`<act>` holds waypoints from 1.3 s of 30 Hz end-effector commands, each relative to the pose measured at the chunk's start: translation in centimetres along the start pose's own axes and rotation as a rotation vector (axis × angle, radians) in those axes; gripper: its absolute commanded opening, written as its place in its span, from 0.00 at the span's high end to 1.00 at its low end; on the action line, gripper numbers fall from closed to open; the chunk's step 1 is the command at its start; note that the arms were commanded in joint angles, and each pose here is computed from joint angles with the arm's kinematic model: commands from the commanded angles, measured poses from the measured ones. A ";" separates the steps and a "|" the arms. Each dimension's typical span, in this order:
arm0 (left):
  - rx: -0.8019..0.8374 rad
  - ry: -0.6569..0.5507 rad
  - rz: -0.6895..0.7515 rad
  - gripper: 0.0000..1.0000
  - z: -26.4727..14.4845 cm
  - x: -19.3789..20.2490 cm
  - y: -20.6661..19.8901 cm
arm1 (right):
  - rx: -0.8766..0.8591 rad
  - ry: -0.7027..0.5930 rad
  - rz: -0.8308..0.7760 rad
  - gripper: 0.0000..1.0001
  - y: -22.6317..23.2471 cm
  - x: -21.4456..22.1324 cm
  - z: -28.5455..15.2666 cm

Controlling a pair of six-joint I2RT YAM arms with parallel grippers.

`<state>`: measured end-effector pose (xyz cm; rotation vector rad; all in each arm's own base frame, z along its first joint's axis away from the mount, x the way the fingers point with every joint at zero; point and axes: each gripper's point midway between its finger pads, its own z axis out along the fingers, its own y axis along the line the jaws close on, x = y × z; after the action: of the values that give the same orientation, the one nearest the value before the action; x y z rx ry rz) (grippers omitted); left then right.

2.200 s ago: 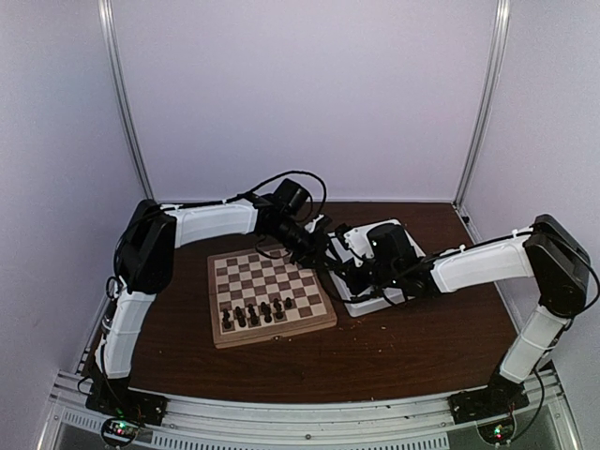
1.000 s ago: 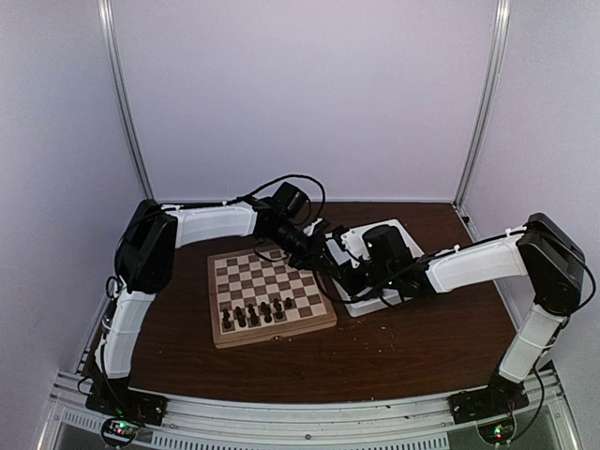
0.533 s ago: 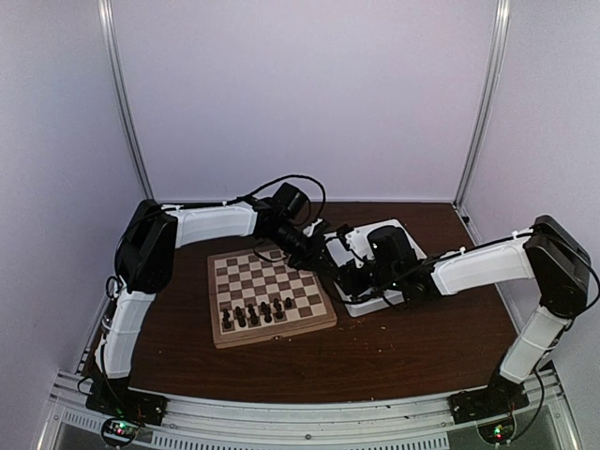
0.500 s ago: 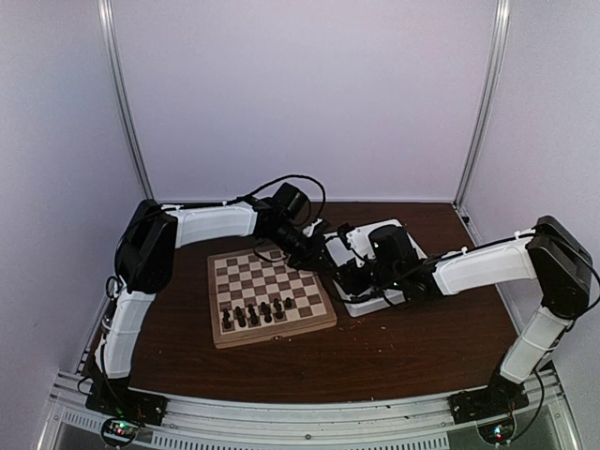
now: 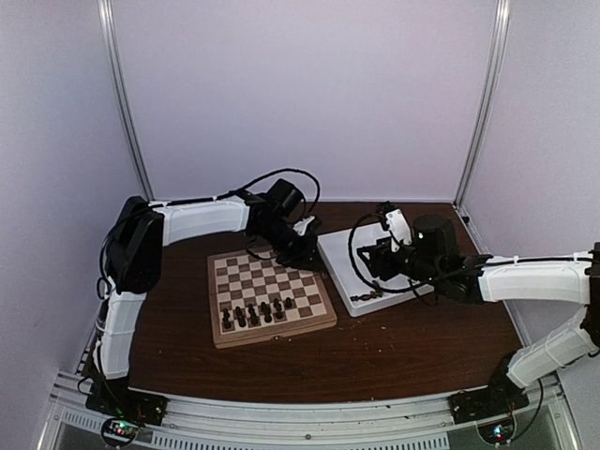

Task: Set up the chess pieces on the board
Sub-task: Place the chess piece on the chessboard.

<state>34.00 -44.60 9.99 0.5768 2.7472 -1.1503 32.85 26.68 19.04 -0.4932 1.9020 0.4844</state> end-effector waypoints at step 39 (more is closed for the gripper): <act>-0.427 -0.153 0.373 0.96 -1.4 5.4 1.7 | 0.354 -0.005 0.149 0.41 -8.6 3.5 -0.4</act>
<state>29.17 -40.53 6.50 0.8508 2.5705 -0.4783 35.36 18.71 14.31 -0.1401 1.9929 0.2133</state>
